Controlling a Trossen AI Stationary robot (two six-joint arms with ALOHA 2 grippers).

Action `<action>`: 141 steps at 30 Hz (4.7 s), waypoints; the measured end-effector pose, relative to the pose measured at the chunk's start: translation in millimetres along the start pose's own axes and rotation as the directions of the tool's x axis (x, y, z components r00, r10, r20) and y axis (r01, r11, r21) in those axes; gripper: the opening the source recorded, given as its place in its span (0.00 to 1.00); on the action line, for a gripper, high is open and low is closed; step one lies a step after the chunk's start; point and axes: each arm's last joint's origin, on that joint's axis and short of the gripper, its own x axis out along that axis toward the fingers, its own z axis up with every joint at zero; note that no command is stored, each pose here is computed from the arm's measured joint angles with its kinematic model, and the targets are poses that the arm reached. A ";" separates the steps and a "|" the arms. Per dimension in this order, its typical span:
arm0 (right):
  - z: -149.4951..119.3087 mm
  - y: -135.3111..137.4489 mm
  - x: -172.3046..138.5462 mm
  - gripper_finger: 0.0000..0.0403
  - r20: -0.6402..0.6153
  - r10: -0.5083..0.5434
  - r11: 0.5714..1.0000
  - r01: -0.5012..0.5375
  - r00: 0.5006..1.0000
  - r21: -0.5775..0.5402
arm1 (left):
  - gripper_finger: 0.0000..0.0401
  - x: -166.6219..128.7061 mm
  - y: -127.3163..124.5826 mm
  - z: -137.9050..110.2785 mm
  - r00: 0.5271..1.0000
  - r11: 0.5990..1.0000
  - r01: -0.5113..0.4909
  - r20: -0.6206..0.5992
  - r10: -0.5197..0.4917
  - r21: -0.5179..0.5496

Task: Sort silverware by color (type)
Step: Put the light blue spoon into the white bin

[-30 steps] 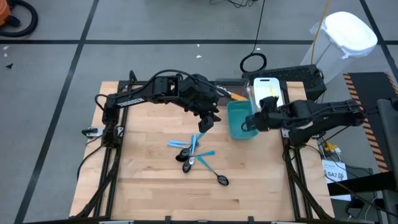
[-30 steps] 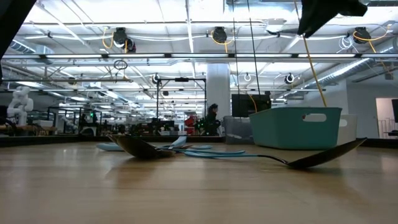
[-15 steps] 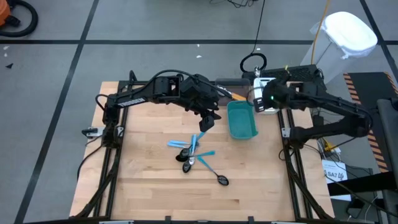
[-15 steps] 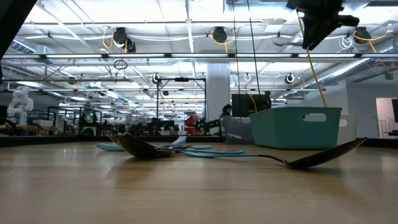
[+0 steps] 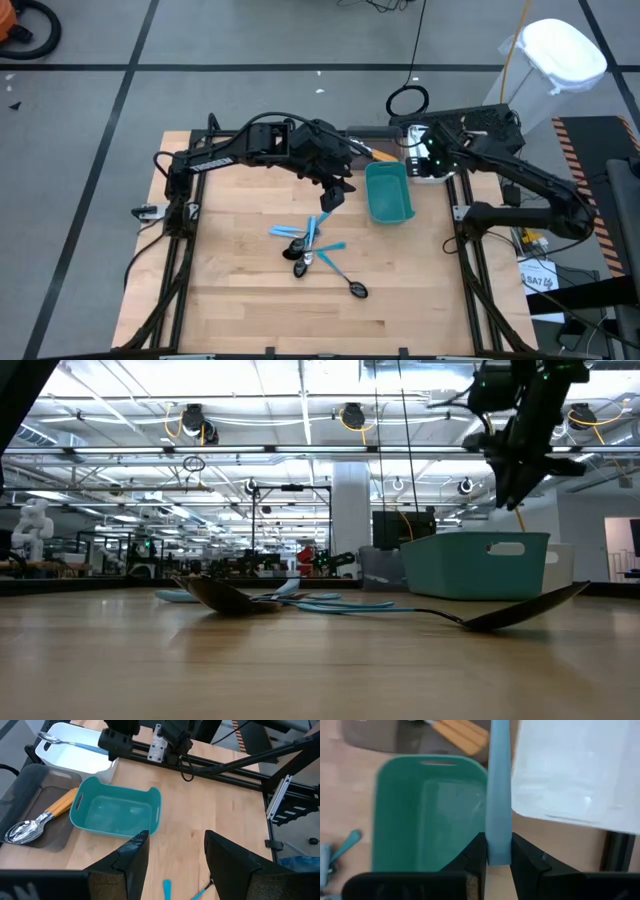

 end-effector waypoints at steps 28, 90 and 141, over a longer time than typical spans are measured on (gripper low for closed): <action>38.1 -29.4 57.5 0.13 -0.141 -0.275 0.949 0.245 0.951 -0.199 | 0.47 -0.2 2.1 0.5 1.000 1.000 -0.011 0.003 0.011 0.011; -22.2 -3.9 -42.4 0.32 0.136 0.172 0.977 -0.152 0.976 -0.148 | 0.47 45.4 7.2 -43.7 0.897 0.990 -0.105 -0.421 0.133 0.090; -84.8 10.9 -65.3 0.32 -0.141 0.378 0.650 -0.371 0.915 -0.663 | 0.47 139.5 27.3 -151.0 0.584 0.986 -0.163 -0.804 0.111 0.018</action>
